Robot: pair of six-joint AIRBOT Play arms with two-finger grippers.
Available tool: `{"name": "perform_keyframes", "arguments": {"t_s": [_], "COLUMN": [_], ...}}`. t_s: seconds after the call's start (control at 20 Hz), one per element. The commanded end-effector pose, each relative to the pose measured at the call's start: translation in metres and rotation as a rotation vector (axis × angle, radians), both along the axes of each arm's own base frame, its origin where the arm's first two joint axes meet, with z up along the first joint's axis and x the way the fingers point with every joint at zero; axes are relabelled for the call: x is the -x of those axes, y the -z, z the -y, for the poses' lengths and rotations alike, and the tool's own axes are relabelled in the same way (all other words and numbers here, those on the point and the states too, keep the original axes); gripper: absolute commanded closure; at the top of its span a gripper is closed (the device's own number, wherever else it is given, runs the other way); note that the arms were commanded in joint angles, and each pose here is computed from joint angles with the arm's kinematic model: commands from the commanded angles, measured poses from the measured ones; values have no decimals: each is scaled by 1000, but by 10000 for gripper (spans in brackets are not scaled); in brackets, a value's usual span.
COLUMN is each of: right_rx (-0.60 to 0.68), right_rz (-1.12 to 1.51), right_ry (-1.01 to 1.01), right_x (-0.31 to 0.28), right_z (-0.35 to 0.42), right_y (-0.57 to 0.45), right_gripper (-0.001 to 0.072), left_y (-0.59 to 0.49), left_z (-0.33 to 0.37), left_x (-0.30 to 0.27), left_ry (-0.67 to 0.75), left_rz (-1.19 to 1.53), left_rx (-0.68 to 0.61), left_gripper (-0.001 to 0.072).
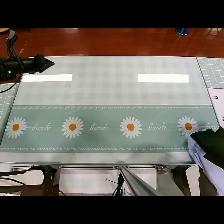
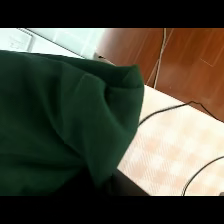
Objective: Fold the shirts.
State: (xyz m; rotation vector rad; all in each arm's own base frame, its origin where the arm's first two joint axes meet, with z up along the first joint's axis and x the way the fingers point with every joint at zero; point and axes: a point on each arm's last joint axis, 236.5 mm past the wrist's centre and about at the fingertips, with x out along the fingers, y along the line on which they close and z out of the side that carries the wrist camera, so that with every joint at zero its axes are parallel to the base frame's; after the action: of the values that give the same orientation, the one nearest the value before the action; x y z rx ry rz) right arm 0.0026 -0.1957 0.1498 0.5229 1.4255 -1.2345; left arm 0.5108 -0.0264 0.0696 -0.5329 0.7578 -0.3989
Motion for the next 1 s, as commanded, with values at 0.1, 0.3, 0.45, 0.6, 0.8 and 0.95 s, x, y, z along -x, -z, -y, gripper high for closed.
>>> {"name": "perform_keyframes", "arguments": {"t_s": [0.1,0.3,0.45,0.6,0.8,0.95], "right_rx": [-5,68,-42,-143,-186,-230], "right_rz": [-37,41,361,549,780,740], "right_ry": [-15,-96,-369,-563,-837,-995], "right_x": [7,-13,-108,-176,-274,-310], "right_z": [0,13,-5,-34,-98,-148], "right_y": [2,-2,11,11,-11,2], "right_gripper": [251,224,225,227,227,223], "left_y": [-2,-2,-9,-31,-64,-76], "left_z": [-12,3,19,51,96,103], "left_x": [-3,11,25,44,70,76], "left_ry": [-17,75,151,280,468,447], "left_rz": [19,8,-9,-17,39,57], "left_rx": [-14,-14,29,125,-61,-398], "left_gripper": [685,685,684,293,333,328]}}
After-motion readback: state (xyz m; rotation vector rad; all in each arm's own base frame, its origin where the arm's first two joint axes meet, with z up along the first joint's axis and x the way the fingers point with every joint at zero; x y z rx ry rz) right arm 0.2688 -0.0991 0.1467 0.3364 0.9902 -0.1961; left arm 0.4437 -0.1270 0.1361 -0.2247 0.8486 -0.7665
